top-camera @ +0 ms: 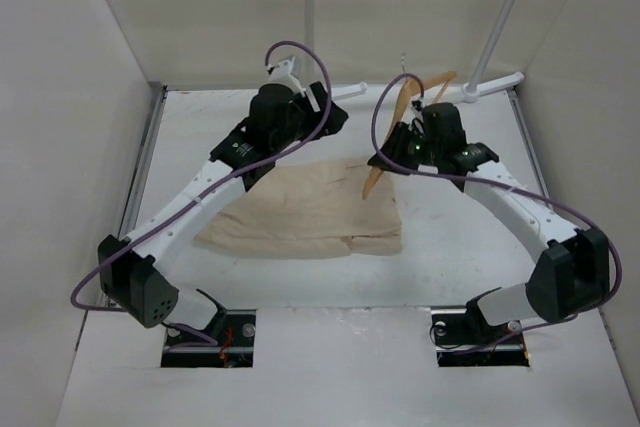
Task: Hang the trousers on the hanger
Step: Pick up the hanger from the clothesline, then place the trousers on the hanger.
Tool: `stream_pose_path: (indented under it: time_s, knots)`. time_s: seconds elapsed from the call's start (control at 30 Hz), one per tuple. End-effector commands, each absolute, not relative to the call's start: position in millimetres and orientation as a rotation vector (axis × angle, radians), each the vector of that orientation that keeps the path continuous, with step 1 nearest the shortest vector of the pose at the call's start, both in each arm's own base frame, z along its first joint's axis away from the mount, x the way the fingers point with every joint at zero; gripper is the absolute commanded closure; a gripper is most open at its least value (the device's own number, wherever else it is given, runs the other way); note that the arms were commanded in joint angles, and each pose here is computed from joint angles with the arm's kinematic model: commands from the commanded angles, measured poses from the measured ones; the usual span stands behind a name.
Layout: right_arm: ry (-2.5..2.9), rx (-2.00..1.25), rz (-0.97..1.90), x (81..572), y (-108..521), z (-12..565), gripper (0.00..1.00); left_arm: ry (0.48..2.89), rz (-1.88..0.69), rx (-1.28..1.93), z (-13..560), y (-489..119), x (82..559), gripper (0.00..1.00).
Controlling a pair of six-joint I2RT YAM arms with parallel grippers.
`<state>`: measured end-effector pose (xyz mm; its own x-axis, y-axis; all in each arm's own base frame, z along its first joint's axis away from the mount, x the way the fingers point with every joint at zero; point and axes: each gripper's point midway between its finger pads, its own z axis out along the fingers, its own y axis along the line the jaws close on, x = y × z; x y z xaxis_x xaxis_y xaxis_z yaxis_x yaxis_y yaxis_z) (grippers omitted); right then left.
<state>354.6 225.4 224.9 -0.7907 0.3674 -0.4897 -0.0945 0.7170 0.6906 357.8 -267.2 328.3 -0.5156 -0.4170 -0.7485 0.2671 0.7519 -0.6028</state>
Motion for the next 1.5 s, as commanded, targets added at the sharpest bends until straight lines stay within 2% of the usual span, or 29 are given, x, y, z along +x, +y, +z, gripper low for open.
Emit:
stream_pose_path:
  time_s: [0.0,0.13,0.37,0.5,0.7,0.8,0.97,1.07,1.13,1.23,1.3,1.4,1.47]
  knots:
    - [2.218,0.078,1.004,323.6,236.9,243.7,0.9,1.89,-0.919,0.036,343.1,-304.8,351.6,0.35]
    - [2.284,0.029,1.016,286.5,247.5,220.0,0.9,1.928,-0.963,0.107,321.3,-343.8,344.6,0.33]
    - [2.316,0.02,1.026,262.7,254.6,209.3,0.9,1.93,-1.029,0.193,311.4,-387.2,326.9,0.33]
    - [2.314,0.033,1.034,257.7,252.7,209.2,0.9,1.903,-1.052,0.206,316.3,-394.7,319.0,0.36]
    - [2.329,0.0,1.08,241.2,265.2,210.0,0.9,1.921,-1.008,0.203,303.6,-406.3,333.8,0.44]
    - [2.327,0.0,1.097,236.4,266.7,211.2,0.9,1.934,-1.002,0.213,296.0,-414.3,336.4,0.51]
    - [2.333,0.02,1.089,227.3,257.8,207.7,0.9,1.927,-0.951,0.161,295.1,-409.6,343.1,0.81]
    - [2.325,0.03,1.104,219.8,252.9,208.1,0.89,1.927,-0.916,0.133,290.1,-407.3,342.2,0.91]
    - [2.326,0.045,1.096,215.6,247.4,207.8,0.84,1.91,-0.887,0.089,289.6,-402.1,341.1,0.93]
    - [2.295,0.099,1.067,211.6,230.4,212.4,0.55,1.875,-0.884,0.021,286.5,-397.2,334.3,0.95]
    - [2.272,0.133,1.052,208.8,216.6,216.4,0.44,1.874,-0.882,-0.02,280.1,-394.5,331.7,0.96]
    - [2.234,0.206,1.011,207.1,191.7,224.6,0.43,1.868,-0.869,-0.112,271.7,-383.8,331.5,0.96]
    - [2.194,0.264,0.982,210.6,175.2,231.0,0.46,1.861,-0.879,-0.178,265.1,-378.8,330.4,0.96]
